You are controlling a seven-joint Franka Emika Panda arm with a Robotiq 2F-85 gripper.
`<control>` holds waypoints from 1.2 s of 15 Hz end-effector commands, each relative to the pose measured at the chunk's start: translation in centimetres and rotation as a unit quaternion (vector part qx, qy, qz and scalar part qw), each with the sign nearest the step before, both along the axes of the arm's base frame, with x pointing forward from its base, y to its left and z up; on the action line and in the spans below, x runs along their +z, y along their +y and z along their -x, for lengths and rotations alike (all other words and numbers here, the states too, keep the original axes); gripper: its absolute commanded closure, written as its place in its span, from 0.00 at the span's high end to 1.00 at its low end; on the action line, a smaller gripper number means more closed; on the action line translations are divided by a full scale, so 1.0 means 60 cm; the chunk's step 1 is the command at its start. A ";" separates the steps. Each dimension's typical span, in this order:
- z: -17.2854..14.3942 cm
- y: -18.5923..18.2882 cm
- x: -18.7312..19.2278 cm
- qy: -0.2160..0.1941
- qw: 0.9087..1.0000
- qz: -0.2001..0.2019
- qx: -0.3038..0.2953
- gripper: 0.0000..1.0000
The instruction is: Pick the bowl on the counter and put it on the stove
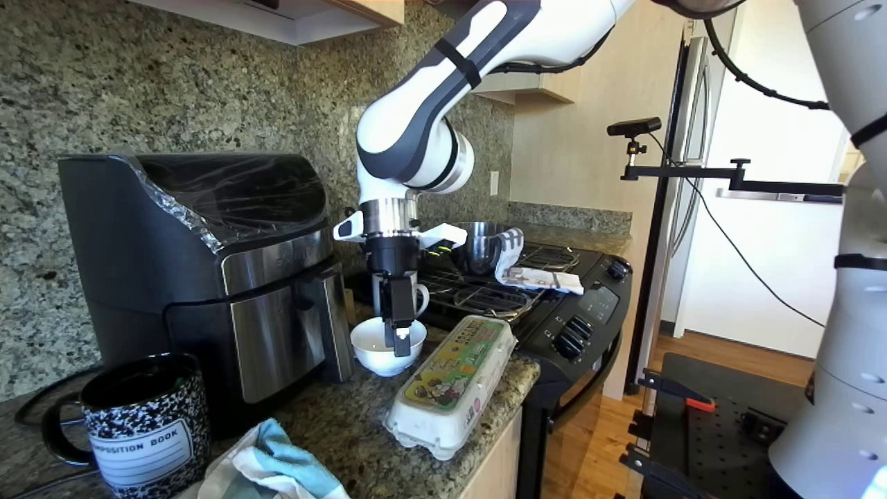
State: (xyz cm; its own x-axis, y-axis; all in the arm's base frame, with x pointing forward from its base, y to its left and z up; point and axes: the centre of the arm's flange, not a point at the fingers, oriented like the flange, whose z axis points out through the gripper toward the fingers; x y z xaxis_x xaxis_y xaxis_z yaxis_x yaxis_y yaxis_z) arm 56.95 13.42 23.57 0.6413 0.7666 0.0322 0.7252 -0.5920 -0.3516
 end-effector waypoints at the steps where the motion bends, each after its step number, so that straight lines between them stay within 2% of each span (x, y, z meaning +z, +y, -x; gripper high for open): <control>1: -0.005 0.014 -0.019 -0.008 1.000 -0.008 0.008 1.00; 9: -0.008 0.006 -0.033 -0.020 1.000 -0.001 -0.003 1.00; 18: -0.004 -0.003 -0.049 -0.013 1.000 -0.001 -0.010 1.00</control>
